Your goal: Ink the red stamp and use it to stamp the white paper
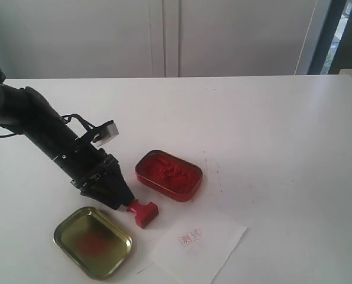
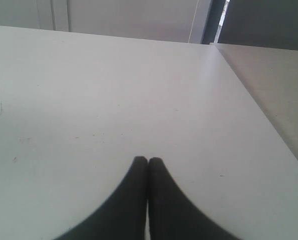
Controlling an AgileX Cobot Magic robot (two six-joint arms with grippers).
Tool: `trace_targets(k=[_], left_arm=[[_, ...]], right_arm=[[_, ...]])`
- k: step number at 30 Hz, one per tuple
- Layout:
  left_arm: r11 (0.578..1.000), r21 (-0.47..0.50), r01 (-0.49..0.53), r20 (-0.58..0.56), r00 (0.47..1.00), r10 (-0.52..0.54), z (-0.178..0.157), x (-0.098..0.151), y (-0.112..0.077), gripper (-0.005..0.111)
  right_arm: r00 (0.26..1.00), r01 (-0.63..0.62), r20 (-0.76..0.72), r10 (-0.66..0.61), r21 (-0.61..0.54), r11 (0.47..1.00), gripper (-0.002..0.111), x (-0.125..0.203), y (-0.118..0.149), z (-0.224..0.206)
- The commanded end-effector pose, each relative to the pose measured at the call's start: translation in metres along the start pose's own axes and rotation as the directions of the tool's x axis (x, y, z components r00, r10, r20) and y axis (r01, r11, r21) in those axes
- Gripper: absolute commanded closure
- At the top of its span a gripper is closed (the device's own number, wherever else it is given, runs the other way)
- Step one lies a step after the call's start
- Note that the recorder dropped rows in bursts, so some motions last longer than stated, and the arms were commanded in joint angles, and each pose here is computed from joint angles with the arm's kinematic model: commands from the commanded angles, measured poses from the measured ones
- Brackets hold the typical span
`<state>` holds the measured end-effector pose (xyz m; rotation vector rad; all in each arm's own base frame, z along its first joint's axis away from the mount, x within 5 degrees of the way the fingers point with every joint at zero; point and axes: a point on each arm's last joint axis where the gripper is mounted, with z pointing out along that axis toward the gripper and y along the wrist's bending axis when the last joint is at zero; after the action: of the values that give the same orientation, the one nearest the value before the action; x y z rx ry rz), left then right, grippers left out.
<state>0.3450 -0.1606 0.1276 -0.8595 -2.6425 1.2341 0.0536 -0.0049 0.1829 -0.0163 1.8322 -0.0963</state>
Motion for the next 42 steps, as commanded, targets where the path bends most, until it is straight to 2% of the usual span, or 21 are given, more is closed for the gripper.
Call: trace_targets(k=[1,7,10,22,35,42], left_arm=[[1.000,0.014,0.014,-0.003,1.000,-0.014,-0.003,0.002,0.001,0.052],[1.000,0.016,0.010,-0.004,1.000,-0.010,-0.003,0.002,0.000,0.052],[1.000,0.018,0.009,-0.006,1.000,-0.009,-0.003,0.002,0.000,0.057],[0.999,0.032,0.010,-0.016,1.000,-0.010,-0.004,0.003,-0.002,0.105],[1.000,0.027,0.007,-0.011,1.000,-0.007,-0.005,0.002,-0.003,0.107],[0.999,0.003,-0.038,0.030,0.999,0.038,-0.019,0.000,-0.019,0.107]], right_arm=[[1.000,0.010,0.009,-0.010,0.000,1.000,0.108,0.000,0.000,0.000],[1.000,0.010,0.009,-0.010,0.000,1.000,0.108,0.000,0.000,0.000],[1.000,0.010,0.009,-0.010,0.000,1.000,0.108,0.000,0.000,0.000],[1.000,0.010,0.009,-0.010,0.000,1.000,0.108,0.000,0.000,0.000],[1.000,0.010,0.009,-0.010,0.000,1.000,0.108,0.000,0.000,0.000],[1.000,0.010,0.009,-0.010,0.000,1.000,0.108,0.000,0.000,0.000]])
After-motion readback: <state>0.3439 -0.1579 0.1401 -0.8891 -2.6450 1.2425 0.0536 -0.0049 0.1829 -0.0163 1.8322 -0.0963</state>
